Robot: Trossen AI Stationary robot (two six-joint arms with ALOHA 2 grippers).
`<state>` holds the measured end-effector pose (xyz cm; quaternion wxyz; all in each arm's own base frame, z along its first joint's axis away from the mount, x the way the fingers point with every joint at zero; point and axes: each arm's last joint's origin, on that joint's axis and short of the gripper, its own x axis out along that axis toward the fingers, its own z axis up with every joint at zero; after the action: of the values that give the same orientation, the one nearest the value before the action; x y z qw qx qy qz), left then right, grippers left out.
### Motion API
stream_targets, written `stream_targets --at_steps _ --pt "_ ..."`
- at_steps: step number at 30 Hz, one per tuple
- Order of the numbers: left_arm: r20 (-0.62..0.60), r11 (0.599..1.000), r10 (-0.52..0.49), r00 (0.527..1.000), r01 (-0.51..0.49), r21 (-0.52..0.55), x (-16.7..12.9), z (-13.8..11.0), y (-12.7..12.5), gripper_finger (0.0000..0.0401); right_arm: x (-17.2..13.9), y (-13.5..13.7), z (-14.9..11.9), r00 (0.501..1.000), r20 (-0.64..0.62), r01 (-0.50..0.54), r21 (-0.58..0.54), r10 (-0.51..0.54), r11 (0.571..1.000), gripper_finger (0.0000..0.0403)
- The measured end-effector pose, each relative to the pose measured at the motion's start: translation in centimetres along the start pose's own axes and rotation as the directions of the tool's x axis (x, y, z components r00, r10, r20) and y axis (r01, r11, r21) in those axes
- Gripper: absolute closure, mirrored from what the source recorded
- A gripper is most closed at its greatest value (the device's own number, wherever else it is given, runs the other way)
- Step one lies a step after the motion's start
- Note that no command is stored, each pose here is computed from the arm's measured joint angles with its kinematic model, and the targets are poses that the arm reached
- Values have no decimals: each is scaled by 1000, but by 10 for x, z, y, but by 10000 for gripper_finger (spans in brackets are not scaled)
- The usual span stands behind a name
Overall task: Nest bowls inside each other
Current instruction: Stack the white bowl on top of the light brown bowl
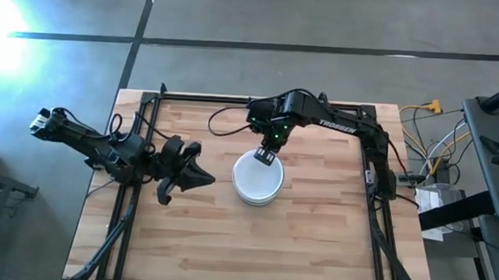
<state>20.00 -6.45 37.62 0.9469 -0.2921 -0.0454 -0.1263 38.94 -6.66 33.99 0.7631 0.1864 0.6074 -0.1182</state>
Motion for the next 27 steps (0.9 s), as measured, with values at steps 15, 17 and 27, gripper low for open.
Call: stream_targets --at_steps 15,17,27 --pt "1 1000 0 1000 0 -2 0 0 0 401 3 0 -4 998 -56 -19 -3 18 1000 394" --pt "1 1000 0 1000 0 1 0 1 0 401 11 -1 -5 996 -91 0 1 0 1000 394" --pt "-1 1000 1 1000 -1 1 0 0 0 401 -6 -1 -6 1000 -23 21 15 -21 1000 394"
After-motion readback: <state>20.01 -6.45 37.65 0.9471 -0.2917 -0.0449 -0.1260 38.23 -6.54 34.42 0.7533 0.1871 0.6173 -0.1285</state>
